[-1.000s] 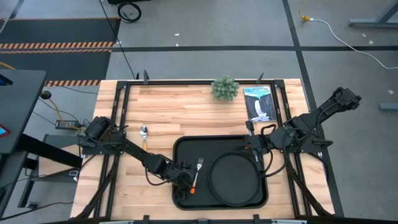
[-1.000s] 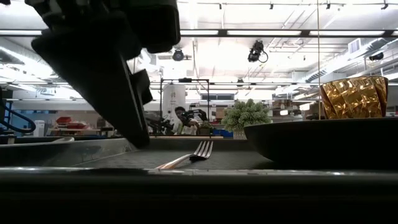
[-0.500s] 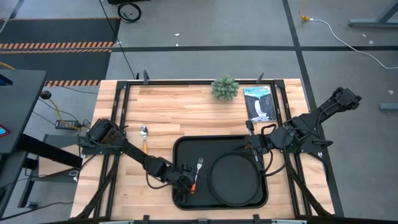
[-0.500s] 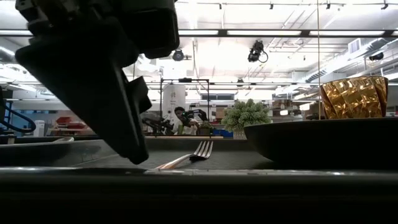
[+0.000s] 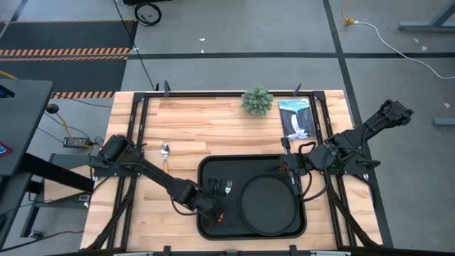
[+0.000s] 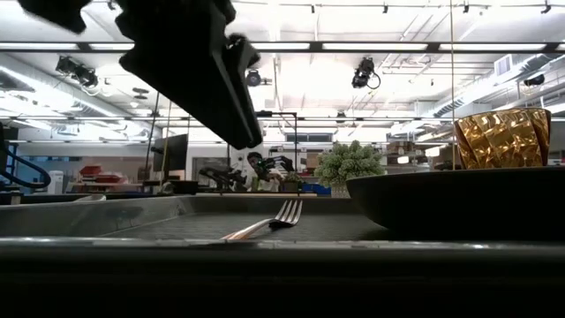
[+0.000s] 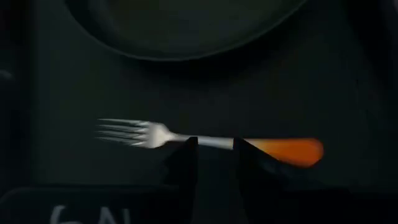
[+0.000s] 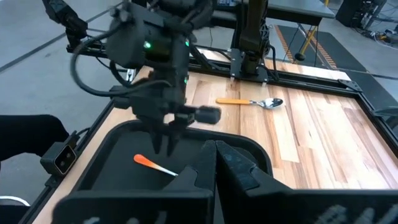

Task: Pick and place plate/cup/fork/spoon on tray
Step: Put the orange fork to the left of the black plate on the black serving tray

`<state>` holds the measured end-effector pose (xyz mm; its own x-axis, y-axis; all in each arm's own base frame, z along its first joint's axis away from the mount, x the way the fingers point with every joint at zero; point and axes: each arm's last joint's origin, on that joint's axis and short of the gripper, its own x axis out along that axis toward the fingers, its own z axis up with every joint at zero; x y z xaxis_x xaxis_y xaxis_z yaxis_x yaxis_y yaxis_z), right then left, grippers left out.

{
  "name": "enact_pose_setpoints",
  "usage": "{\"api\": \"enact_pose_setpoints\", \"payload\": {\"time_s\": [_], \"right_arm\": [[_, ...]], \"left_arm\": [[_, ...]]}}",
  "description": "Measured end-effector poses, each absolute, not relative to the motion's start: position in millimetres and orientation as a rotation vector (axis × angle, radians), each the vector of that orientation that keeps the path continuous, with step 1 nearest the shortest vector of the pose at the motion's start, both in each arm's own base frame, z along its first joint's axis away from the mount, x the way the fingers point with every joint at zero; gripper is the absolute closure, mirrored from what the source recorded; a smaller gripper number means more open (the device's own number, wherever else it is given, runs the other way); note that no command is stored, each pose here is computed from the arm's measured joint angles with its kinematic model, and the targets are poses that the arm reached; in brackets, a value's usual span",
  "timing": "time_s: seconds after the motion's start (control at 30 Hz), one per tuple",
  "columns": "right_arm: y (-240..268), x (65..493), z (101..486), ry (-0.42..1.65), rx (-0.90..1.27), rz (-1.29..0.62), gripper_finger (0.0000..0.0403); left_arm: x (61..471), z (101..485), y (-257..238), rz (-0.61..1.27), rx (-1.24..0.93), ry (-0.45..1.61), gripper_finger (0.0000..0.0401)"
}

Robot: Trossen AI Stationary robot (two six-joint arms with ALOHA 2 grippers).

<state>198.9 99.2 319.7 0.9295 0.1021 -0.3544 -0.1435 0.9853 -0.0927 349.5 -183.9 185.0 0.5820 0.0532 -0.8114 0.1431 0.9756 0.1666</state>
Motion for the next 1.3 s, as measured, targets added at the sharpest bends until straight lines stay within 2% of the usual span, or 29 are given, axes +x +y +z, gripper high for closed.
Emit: {"api": "enact_pose_setpoints", "payload": {"time_s": [0.17, 0.33, 0.67, 1.3], "right_arm": [[99.2, 198.9, 319.8, 0.356, -0.109, 0.124, 0.0391], [99.3, 199.1, 320.3, 0.351, -0.091, 0.122, 0.0391], [99.3, 199.1, 320.5, 0.352, -0.063, 0.115, 0.0391], [99.5, 199.7, 322.3, 0.335, -0.028, 0.110, 0.0391]], "left_arm": [[354.2, 186.3, -171.7, -0.080, 0.398, 0.967, 0.0291], [360.2, 171.2, -163.7, -0.133, 0.526, 1.009, 0.0291], [365.7, 158.5, -170.8, -0.334, 0.844, 0.966, 0.0291], [376.5, 143.6, -156.4, -0.522, 1.131, 0.949, 0.0291]]}}
